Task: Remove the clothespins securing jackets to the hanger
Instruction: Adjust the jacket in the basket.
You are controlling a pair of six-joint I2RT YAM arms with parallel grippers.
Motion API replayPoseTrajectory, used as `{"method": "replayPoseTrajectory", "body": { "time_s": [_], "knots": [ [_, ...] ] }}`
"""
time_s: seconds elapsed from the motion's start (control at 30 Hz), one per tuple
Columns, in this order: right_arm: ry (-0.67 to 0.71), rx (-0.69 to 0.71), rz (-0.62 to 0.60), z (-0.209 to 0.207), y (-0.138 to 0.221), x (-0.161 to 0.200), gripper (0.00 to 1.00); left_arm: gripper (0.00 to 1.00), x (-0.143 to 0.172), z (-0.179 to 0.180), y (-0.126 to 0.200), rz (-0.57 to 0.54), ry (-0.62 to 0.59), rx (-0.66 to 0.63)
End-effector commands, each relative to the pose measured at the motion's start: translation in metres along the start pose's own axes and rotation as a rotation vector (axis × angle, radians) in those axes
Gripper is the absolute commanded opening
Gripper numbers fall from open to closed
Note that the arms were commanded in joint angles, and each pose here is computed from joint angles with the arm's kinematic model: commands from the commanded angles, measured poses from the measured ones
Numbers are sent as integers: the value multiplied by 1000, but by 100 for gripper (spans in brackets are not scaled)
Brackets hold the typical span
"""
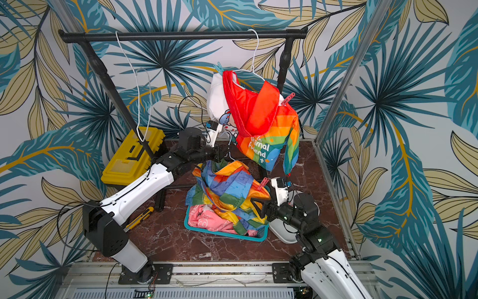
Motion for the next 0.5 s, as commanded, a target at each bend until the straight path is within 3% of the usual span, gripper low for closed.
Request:
{"method": "replayPoseTrajectory", "body": {
  "time_s": [0.0, 0.13, 0.3, 0.47],
  "knots": [
    [-37, 13, -10, 3, 7, -4, 84, 0, -11, -8, 20, -93, -60, -81],
    [-121, 67, -44, -1, 12, -4, 86, 0, -8, -19, 26, -143, -105, -128],
    [-160, 141, 50, -3, 16, -3, 75, 0, 0, -27, 30, -204, -138, -202],
    [-174, 189, 16, 4, 34, -22, 81, 0, 16, -28, 39, -274, -157, -268]
  ]
}}
Point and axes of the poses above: each gripper's point midway between its finger pads, its own y axis back along the fingers, its own z axis along the line the jaws close on, x = y × z, the point moved 8 cm from there along y, back along the fingers, and after that the axes turned 5 degrees about y, right-handed, at the moved point
